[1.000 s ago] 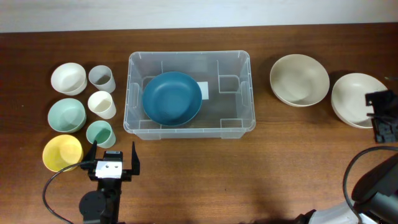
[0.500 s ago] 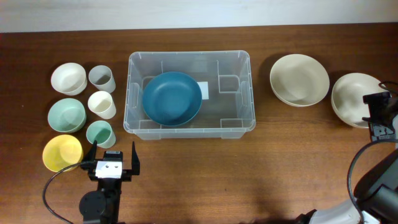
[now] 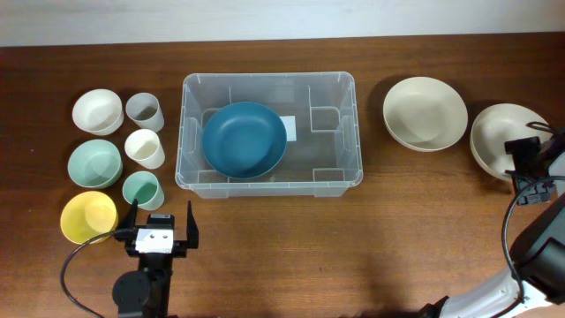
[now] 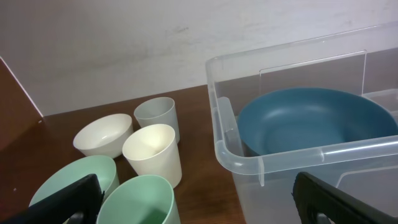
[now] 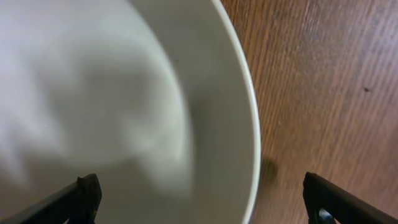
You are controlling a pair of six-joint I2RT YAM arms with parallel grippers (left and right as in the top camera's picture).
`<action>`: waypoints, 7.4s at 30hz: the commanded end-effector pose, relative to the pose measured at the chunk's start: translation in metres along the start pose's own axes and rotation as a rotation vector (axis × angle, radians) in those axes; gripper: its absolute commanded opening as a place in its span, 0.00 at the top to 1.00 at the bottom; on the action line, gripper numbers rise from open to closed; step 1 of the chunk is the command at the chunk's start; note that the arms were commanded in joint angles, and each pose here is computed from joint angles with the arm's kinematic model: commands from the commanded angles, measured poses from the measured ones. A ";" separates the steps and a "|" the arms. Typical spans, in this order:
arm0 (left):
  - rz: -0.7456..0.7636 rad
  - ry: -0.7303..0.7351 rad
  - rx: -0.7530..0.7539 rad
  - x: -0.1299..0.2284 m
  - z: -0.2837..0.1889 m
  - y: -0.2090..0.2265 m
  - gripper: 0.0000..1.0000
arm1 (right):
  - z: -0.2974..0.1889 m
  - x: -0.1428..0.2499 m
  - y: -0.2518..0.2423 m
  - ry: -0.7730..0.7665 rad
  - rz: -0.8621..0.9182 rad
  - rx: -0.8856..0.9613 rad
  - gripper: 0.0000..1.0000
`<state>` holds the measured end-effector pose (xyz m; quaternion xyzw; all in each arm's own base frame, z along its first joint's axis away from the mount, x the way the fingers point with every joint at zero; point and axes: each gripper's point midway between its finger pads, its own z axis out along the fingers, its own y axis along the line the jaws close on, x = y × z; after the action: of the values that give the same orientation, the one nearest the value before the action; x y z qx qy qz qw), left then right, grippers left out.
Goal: Pack container
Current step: 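Grasp the far-right cream bowl's rim with the right gripper and lift, then carry the cream bowl left and lower it onto the teal bowl, then settle the cream bowl into the teal bowl and open the right gripper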
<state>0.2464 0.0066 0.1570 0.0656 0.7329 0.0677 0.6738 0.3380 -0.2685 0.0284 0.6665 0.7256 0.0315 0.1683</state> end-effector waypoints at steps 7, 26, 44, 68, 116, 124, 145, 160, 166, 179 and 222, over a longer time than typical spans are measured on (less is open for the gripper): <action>-0.009 0.001 -0.008 0.002 0.000 0.001 0.00 | 0.021 0.002 -0.005 0.018 0.000 0.005 0.16; -0.009 0.001 -0.008 0.001 0.000 0.001 0.00 | 0.020 -0.017 -0.013 -0.015 0.044 -0.006 0.96; -0.009 0.001 -0.008 0.001 0.000 0.001 0.00 | -0.026 -0.069 0.003 0.178 0.181 -0.594 0.96; -0.009 0.001 -0.008 0.002 0.000 0.001 0.00 | -0.292 0.241 0.193 0.360 -0.770 -1.140 0.96; -0.009 0.000 -0.008 0.001 0.000 0.001 0.00 | -0.143 0.495 0.173 0.347 -1.027 -0.702 0.95; -0.009 0.001 -0.008 0.002 0.000 0.001 0.00 | -0.129 0.510 0.167 0.363 -1.047 -0.681 0.95; -0.009 0.001 -0.008 0.001 0.000 0.001 0.00 | -0.124 0.509 0.162 0.368 -1.052 -0.655 0.91; -0.009 0.001 -0.008 0.002 0.000 0.001 0.00 | -0.127 0.516 0.158 0.424 -1.045 -0.662 0.81; -0.009 0.001 -0.008 0.001 0.000 0.001 0.00 | -0.128 0.517 0.157 0.433 -1.040 -0.661 0.81; -0.009 0.000 -0.008 0.001 0.000 0.001 0.00 | -0.125 0.512 0.159 0.402 -1.035 -0.651 0.91; -0.009 0.001 -0.008 0.002 0.000 0.001 0.00 | -0.136 0.507 0.175 0.331 -1.093 -0.679 0.96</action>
<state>0.2464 0.0066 0.1570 0.0656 0.7329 0.0677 0.6738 0.4359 0.2667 0.0970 0.1064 0.9262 0.2699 0.2410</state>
